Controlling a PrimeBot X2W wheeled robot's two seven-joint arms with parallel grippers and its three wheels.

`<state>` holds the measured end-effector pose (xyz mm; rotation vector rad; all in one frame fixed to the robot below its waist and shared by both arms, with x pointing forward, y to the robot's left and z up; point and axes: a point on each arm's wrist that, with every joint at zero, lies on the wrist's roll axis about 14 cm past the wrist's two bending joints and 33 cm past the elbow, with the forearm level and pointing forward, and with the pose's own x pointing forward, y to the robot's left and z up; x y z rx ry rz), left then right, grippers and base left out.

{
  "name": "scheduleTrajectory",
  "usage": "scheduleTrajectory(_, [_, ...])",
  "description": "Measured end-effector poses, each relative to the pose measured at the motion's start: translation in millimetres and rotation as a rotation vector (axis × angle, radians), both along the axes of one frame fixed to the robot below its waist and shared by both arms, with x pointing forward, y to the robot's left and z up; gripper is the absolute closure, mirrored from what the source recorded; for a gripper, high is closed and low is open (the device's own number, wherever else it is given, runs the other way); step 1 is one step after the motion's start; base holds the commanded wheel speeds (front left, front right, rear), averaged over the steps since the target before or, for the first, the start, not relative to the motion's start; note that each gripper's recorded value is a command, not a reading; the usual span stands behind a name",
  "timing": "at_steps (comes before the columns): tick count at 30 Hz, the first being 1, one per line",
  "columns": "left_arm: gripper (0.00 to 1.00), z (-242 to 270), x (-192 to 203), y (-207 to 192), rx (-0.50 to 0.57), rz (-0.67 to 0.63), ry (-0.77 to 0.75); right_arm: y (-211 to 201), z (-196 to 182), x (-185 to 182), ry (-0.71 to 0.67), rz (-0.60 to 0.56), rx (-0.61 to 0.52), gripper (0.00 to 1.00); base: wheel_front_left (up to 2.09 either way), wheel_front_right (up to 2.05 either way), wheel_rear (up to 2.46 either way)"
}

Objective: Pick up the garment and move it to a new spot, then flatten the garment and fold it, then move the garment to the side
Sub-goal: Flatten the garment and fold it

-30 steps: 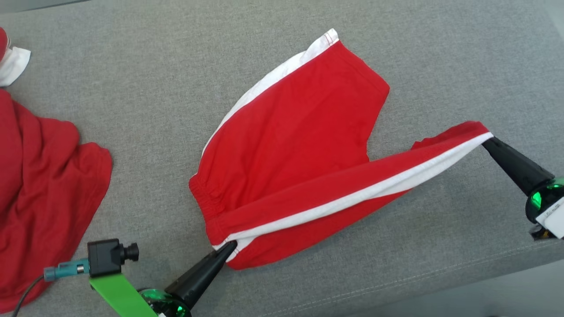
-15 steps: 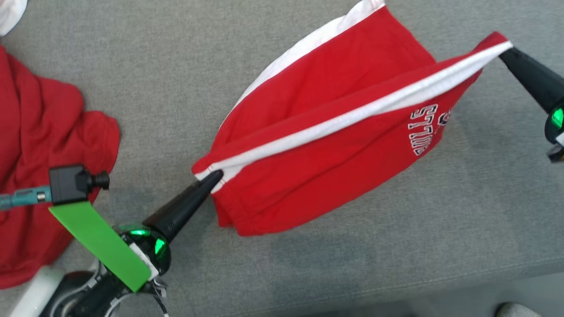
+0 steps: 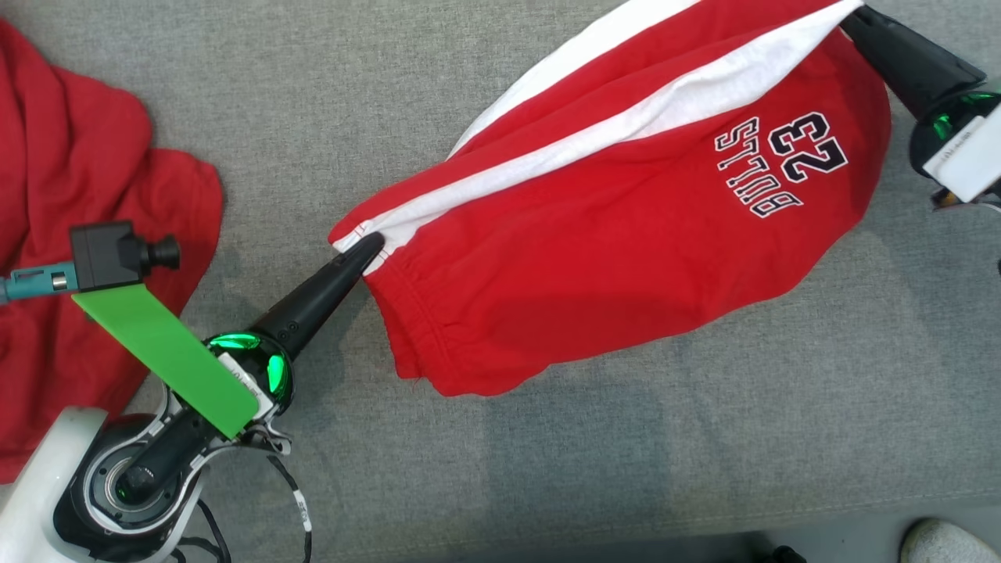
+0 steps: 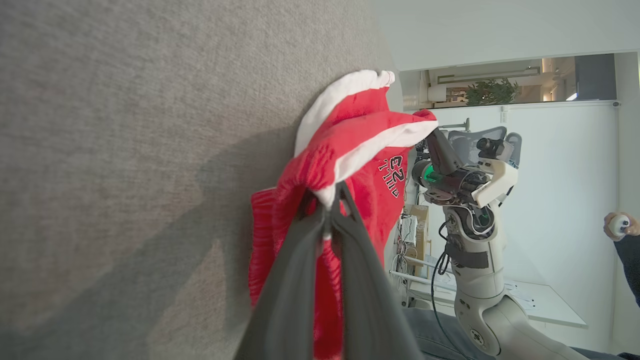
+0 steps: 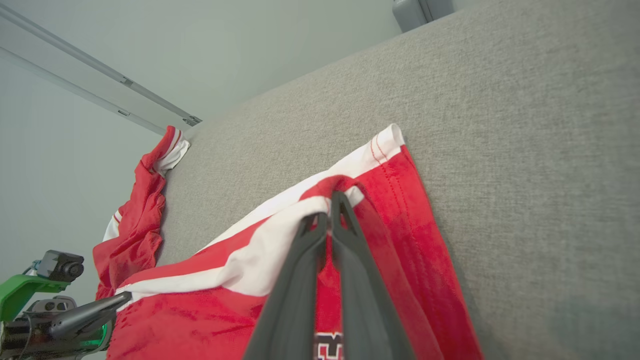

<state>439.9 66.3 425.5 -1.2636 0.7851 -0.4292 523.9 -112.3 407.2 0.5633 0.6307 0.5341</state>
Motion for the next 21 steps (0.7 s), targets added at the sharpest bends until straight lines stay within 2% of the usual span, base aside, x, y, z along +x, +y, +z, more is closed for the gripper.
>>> scheduleTrajectory(4, [0.95, -5, 4, 1, 0.004, 0.007, 0.009, 7, -7, 8, -0.001, 0.012, -0.016, 1.00, 0.00, 0.00, 0.00])
scheduleTrajectory(8, [1.00, -4, 10, -1, -0.010, 0.020, 0.005, 2, -9, 21, -0.017, -0.003, -0.047, 1.00, 0.00, 0.00, 0.00])
scheduleTrajectory(18, [1.00, -7, 9, -1, -0.001, 0.028, 0.018, 9, -18, 32, -0.020, 0.001, -0.080, 1.00, 0.00, 0.00, 0.00])
scheduleTrajectory(19, [0.94, -8, 9, 0, 0.001, 0.029, 0.019, 10, -19, 33, -0.022, 0.000, -0.085, 0.77, 0.00, 0.00, 0.00])
scheduleTrajectory(20, [0.66, -9, 9, 1, 0.006, 0.036, 0.021, 11, -18, 36, -0.031, -0.003, -0.086, 0.59, 0.00, 0.00, 0.00])
scheduleTrajectory(21, [0.36, -12, 10, 3, 0.017, 0.046, 0.023, 13, -18, 37, -0.038, -0.002, -0.088, 0.09, 0.00, 0.00, 0.00])
